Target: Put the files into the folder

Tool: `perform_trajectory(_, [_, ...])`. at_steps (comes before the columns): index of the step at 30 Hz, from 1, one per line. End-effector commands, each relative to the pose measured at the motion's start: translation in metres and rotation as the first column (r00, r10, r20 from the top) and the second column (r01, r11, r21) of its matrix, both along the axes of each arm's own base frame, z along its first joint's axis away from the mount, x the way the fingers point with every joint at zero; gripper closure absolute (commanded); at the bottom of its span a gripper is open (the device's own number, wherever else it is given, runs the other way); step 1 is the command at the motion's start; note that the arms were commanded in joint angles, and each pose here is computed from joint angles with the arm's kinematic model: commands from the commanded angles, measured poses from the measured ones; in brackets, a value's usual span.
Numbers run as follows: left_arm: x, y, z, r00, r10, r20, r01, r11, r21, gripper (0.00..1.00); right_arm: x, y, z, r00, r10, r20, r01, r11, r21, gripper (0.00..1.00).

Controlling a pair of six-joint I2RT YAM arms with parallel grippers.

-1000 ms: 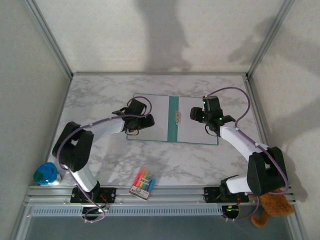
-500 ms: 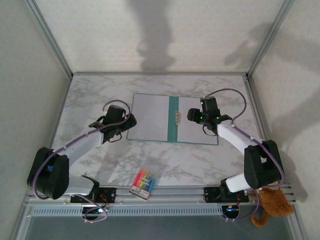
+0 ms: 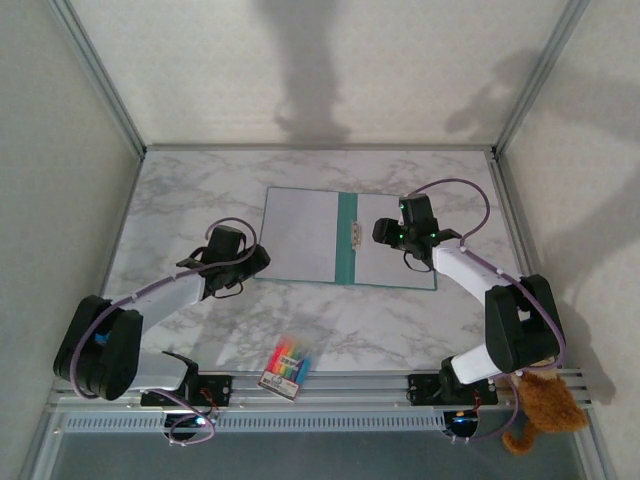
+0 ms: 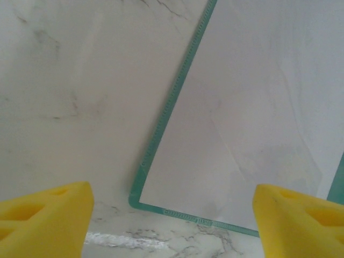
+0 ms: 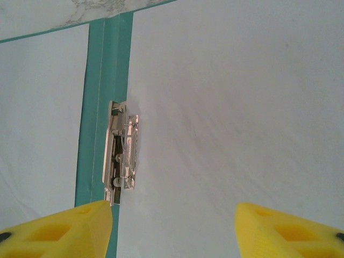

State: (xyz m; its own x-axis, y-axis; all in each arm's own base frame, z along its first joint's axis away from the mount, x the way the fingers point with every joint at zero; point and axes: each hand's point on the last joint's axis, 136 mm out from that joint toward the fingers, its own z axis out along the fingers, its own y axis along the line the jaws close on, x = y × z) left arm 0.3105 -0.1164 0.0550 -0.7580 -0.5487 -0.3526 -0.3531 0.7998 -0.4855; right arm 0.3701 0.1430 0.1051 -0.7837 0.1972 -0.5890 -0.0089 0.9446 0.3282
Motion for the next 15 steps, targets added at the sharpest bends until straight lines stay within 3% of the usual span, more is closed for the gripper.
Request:
perform_trajectory(1, [-0.001, -0.005, -0.005, 1.000, -0.008, -0.008, 0.008, 0.999, -0.046, 0.26, 0.006, 0.002, 0.004, 1.000, -0.005, 0.009, 0.004, 1.000, 0.013, 0.38])
perform_trajectory(15, [-0.014, -0.006, -0.029, 0.996, -0.012, -0.094, 0.004, 0.997, -0.077, 0.36, 0.006, 0.004, 0.001, 1.000, -0.002, -0.005, 0.003, 1.000, 0.022, 0.38])
